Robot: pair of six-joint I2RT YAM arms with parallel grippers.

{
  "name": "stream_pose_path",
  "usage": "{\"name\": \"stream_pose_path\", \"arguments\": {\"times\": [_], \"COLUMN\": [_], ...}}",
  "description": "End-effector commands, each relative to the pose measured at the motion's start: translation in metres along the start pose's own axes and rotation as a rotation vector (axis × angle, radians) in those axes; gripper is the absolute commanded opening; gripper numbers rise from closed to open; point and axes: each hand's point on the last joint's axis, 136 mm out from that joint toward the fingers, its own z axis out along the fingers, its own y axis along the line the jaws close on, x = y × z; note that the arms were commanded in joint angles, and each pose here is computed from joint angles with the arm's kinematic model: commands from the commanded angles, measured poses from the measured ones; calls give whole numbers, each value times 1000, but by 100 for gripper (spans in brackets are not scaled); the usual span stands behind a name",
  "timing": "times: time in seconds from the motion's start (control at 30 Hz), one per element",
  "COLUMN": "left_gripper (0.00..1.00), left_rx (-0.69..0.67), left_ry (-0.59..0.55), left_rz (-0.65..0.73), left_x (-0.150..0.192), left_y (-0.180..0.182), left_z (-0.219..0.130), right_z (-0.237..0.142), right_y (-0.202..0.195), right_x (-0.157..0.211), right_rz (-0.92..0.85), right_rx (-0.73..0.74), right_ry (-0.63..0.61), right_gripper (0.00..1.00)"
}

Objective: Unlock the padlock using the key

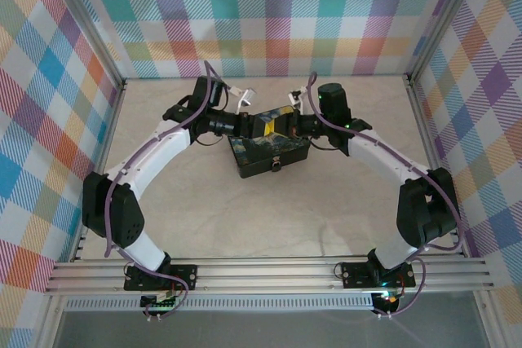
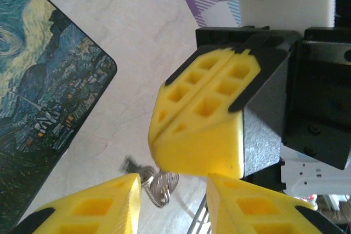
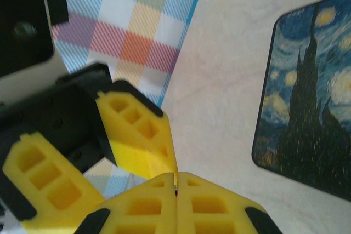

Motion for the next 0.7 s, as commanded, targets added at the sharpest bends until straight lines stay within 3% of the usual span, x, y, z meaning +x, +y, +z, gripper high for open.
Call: {"name": "stream_pose_path", "arguments": {"times": [0.0, 0.67], "left_gripper": [33, 24], "left_rx": [60, 106], "left_ry": [25, 39], "left_rz": [31, -19], "left_x": [0, 16], "left_y": [-7, -3], "left_z": [0, 1], "right_z": [-7, -16], "right_y": [22, 39], "right_x": [13, 6], "right_rz": [-85, -135], "right_rx": [-58, -174], "right_ry": [71, 51], "right_gripper": [2, 2]}}
